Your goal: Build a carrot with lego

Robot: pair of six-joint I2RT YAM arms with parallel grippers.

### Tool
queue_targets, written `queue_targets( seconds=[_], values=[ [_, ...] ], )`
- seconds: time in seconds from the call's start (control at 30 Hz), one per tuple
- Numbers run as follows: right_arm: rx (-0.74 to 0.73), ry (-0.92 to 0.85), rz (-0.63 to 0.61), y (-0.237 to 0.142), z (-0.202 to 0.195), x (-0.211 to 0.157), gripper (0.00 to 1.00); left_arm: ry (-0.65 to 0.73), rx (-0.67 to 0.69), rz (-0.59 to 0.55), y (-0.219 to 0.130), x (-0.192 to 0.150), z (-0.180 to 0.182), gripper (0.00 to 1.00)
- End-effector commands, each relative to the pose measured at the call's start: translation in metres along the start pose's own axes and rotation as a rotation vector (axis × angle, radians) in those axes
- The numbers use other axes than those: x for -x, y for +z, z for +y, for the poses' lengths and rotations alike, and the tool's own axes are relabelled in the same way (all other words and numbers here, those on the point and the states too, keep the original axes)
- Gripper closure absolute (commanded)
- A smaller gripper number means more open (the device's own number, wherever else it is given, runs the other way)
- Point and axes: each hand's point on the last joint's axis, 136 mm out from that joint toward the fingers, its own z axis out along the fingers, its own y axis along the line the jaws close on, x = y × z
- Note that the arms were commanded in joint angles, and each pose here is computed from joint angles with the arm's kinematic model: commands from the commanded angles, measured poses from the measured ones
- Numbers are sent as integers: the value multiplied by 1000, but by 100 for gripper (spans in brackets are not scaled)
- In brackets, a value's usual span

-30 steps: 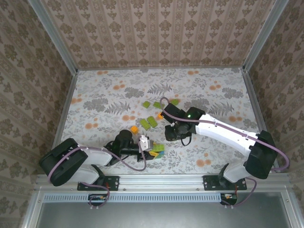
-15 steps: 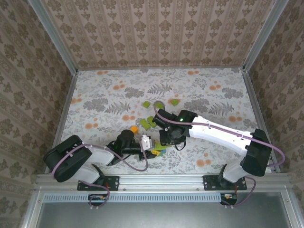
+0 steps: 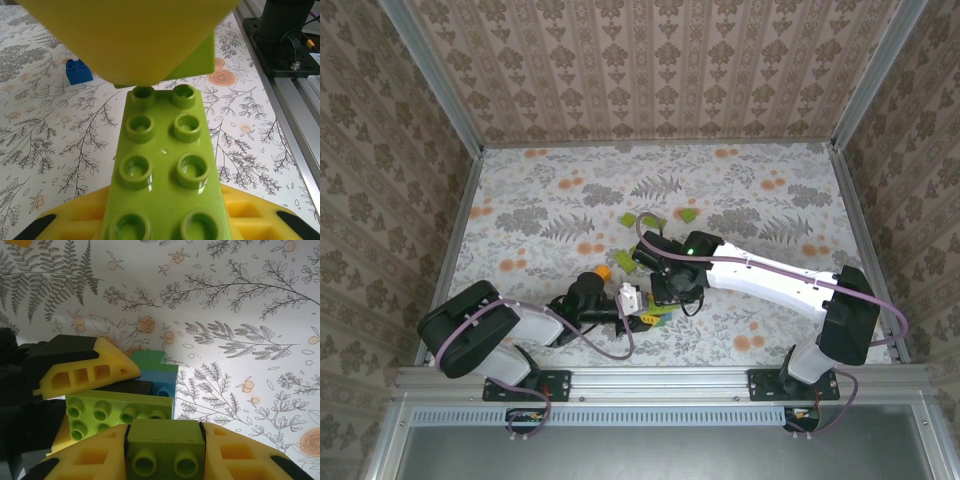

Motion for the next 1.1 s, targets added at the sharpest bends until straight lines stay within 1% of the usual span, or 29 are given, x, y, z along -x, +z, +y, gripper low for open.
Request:
queue_targets(
  seconds=[0.0,0.43,0.7,1.07],
  values=[
    [-47,7,2,2,-6,0,80,-28,-3,98,2,-27,-3,73],
    [-55,-7,23,16,-5,-3,79,-40,-2,118,5,-30,-1,74],
    [-81,-2,29,21,-16,-5,77,-44,-5,123,6,-31,0,74],
    [-110,-2,34,18,-28,-5,77,-46,-1,135,7,-32,2,76]
  ],
)
